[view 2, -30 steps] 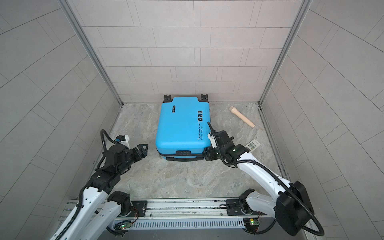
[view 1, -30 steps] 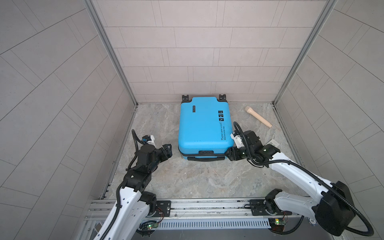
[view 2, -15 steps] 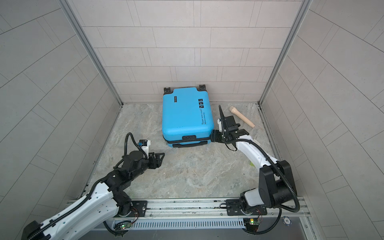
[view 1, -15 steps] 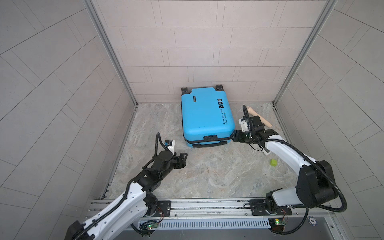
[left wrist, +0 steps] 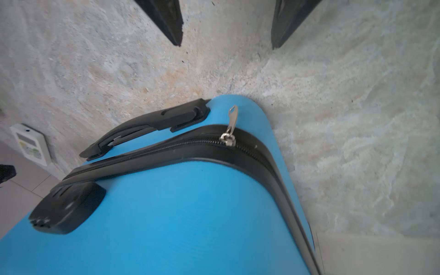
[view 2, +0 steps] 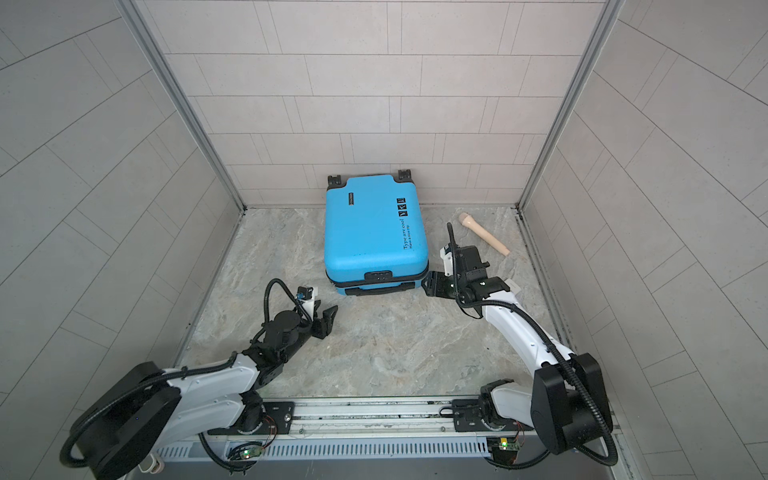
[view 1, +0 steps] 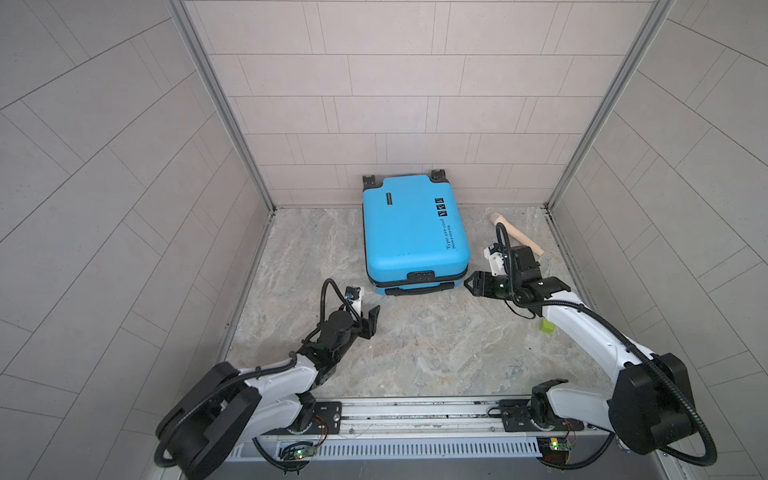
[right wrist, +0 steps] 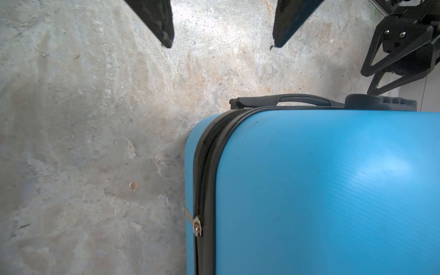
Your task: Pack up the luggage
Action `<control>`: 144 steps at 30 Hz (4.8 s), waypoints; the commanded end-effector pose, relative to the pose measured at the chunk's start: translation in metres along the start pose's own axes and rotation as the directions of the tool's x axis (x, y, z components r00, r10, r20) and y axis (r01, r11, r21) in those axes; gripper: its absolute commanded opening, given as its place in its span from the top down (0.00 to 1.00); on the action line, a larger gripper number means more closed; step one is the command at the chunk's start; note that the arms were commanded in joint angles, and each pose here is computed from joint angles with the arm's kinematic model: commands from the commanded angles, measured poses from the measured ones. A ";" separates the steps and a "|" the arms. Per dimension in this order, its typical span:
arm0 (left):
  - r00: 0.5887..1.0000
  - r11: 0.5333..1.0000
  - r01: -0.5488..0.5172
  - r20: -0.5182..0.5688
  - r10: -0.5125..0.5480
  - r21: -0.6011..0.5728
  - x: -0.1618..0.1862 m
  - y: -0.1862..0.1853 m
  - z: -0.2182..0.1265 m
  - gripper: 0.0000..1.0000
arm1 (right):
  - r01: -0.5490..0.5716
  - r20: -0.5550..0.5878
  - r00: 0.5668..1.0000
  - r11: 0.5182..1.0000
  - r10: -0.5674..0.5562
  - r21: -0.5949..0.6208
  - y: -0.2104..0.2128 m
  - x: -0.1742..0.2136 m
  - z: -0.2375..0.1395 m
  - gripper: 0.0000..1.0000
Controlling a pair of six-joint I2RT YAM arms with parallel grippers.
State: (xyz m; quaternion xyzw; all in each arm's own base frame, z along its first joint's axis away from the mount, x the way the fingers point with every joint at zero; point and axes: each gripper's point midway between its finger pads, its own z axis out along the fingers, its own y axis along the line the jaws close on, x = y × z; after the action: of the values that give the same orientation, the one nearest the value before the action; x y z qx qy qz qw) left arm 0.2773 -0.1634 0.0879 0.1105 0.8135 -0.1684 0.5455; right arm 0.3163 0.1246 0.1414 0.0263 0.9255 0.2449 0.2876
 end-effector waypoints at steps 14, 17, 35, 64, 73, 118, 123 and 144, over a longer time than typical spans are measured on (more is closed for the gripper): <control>0.971 0.998 -0.043 0.235 0.053 -0.045 -0.043 0.016 0.020 0.49 | 0.010 0.041 0.999 0.997 -0.006 -0.082 0.023 -0.002 -0.011 0.32; 0.968 0.999 -0.047 0.247 0.052 -0.027 -0.049 0.019 0.019 0.51 | 0.006 0.039 0.999 0.996 -0.003 -0.088 0.024 -0.003 -0.011 0.32; 0.982 0.994 -0.018 0.191 -0.004 0.112 -0.043 0.008 0.041 0.56 | 0.013 0.018 1.000 0.995 -0.011 -0.101 0.029 -0.002 -0.008 0.32; 0.976 0.991 0.021 0.214 -0.049 0.129 -0.056 0.011 0.047 0.87 | 0.014 -0.001 1.000 0.995 -0.014 -0.098 0.030 0.007 -0.004 0.32; 0.974 0.989 0.027 0.219 -0.060 0.147 -0.058 0.009 0.041 1.00 | -0.072 0.015 0.997 0.992 0.074 -0.103 0.019 0.007 0.020 0.31; 0.995 0.964 0.017 0.092 -0.043 0.265 -0.046 -0.017 0.044 1.00 | -0.389 0.227 0.835 0.829 0.502 -0.402 0.045 -0.005 0.056 0.49; 0.995 0.961 0.012 0.087 -0.038 0.275 -0.045 -0.022 0.042 1.00 | -0.405 0.210 0.815 0.789 0.541 -0.462 0.066 0.003 0.074 0.50; 0.996 0.959 0.015 0.078 -0.039 0.283 -0.040 -0.025 0.042 1.00 | -0.486 0.234 0.688 0.676 0.687 -0.554 0.066 0.016 0.120 0.62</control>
State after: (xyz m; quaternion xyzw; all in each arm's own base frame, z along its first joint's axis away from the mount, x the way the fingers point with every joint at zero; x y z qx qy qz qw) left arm 0.3273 -0.1788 0.0947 0.1248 0.7893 -0.2558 0.5441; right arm 0.3588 0.2395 0.0760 0.2978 0.7101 0.5181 0.3722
